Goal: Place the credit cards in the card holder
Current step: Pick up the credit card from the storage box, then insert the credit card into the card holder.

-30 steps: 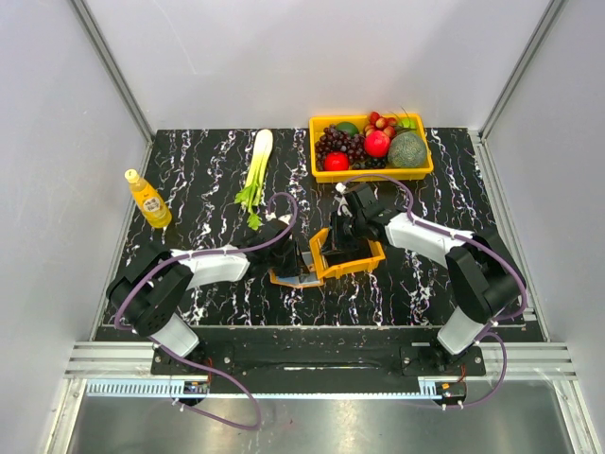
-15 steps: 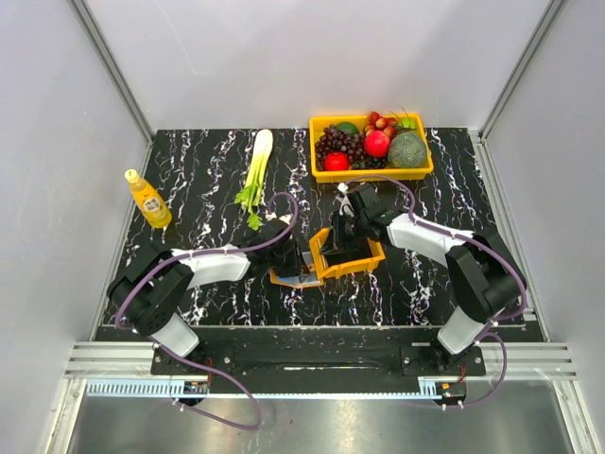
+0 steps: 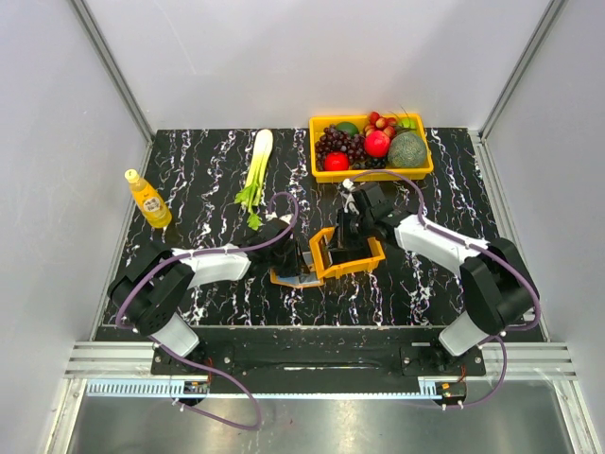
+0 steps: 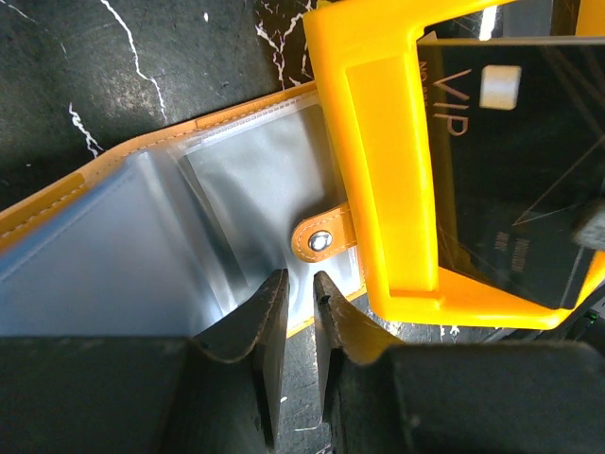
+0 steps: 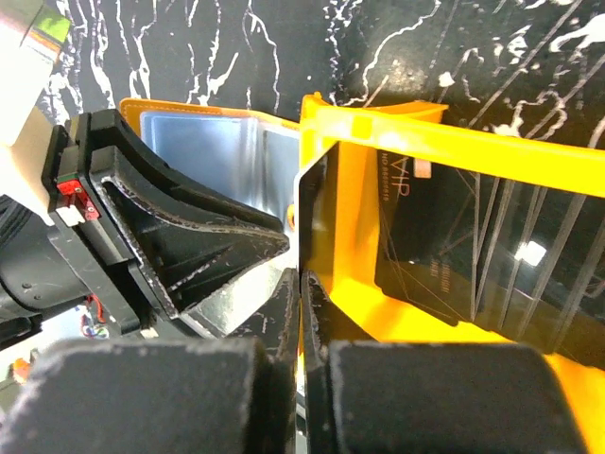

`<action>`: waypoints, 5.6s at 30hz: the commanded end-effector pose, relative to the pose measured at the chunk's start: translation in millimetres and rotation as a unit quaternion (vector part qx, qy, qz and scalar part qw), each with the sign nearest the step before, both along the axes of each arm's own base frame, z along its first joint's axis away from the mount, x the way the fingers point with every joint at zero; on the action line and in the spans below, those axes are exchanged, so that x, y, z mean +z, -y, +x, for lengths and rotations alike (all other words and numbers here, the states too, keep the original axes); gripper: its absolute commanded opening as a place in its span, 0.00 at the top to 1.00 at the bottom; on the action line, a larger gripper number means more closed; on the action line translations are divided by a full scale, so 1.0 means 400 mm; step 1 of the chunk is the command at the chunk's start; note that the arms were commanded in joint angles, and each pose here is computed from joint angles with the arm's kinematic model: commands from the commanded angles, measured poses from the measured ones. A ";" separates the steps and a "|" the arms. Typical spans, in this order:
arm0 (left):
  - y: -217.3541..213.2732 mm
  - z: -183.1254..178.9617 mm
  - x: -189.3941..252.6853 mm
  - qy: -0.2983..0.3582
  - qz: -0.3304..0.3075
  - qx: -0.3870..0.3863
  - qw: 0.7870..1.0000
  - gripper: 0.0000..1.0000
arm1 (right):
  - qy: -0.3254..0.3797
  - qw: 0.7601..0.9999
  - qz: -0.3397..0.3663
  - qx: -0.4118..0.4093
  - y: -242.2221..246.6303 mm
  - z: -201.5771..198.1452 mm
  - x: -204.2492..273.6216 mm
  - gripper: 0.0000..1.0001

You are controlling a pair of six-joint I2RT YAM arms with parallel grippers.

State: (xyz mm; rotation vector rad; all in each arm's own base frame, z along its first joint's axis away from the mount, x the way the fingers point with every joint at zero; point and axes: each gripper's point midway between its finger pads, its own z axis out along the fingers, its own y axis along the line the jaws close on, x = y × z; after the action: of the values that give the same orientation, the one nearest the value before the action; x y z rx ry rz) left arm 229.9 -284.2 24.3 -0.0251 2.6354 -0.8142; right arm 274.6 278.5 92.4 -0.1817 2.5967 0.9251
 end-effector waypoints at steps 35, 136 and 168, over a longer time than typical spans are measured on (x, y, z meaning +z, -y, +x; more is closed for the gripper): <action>0.010 -0.005 0.000 -0.008 0.004 -0.014 1.000 0.79 | 0.035 0.997 -0.041 0.053 -0.088 -0.019 0.044 1.00; 0.034 0.008 0.012 -0.009 -0.001 -0.025 1.000 0.81 | 0.004 0.997 -0.015 0.072 -0.118 -0.059 0.044 1.00; 0.002 0.014 0.050 0.021 0.006 -0.001 1.000 0.80 | 0.112 0.989 -0.094 -0.021 0.005 0.007 0.160 1.00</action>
State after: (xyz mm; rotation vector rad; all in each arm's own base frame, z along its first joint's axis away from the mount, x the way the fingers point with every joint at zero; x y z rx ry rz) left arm 228.3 -287.9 26.3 0.0028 2.6771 -0.8020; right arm 276.8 256.8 116.5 -0.2674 2.5633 0.4419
